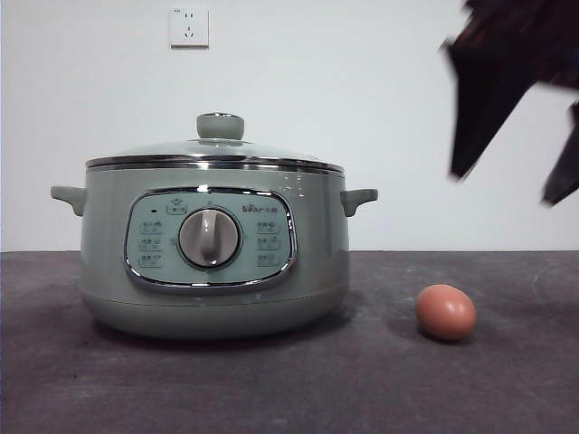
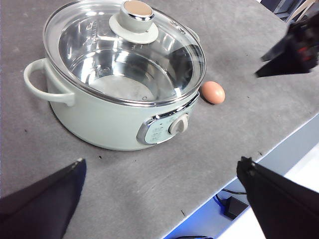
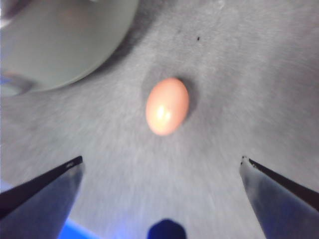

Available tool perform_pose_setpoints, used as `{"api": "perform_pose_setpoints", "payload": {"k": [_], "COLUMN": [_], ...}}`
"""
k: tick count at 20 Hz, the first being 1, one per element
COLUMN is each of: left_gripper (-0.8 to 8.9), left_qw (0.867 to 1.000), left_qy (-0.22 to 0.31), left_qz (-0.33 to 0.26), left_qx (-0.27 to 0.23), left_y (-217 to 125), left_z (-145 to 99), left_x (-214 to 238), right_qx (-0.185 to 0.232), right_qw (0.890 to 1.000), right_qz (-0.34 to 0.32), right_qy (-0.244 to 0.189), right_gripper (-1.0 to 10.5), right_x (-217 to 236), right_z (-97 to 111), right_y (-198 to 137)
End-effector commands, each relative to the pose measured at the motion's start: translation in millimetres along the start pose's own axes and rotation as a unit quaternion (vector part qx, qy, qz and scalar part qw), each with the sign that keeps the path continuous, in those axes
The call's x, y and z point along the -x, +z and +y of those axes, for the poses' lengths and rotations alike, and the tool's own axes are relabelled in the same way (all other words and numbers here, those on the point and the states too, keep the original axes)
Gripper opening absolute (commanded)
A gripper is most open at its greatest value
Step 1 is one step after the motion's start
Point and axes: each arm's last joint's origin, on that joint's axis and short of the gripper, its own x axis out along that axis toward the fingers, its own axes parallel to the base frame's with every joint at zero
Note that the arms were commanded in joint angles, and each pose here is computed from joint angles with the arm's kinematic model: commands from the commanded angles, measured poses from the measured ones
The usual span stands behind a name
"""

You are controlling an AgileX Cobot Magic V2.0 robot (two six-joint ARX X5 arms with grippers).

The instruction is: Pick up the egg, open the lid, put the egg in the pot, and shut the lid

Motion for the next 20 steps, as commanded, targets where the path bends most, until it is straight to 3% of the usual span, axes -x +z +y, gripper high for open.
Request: {"api": "perform_pose_setpoints", "payload": {"k": [1,8,13,16,20], "left_gripper": [5.64,5.64,5.64,5.64,5.64], "left_qw": [1.000,1.000,1.000,1.000,1.000], "left_qy": [0.001,0.001,0.001,0.001,0.001], "left_qz": [-0.004,-0.004,-0.004,-0.004,-0.005], "left_qx": [-0.008,-0.008,-0.008,-0.008,-0.008], "left_y": [0.8,0.8,0.7,0.8,1.0], "left_z": [-0.2,-0.1,-0.2,-0.2,-0.1], "left_x": [0.5,0.5,0.5,0.5,0.5], "right_qx": [-0.012,-0.006,-0.010,-0.011,-0.018], "right_qw": [1.000,0.997,0.998,0.998,0.998], "right_qz": [0.020,0.068,0.064,0.061,0.062], "right_qy": [-0.010,-0.027,-0.027,-0.026,-0.026], "right_gripper": [5.3,4.4,4.3,3.4,3.4], "right_x": [-28.3,-84.7,-98.0,-104.1,-106.6], "right_z": [3.1,6.6,5.5,5.0,4.7], "right_y": [8.2,13.6,16.1,17.4,17.5]}}
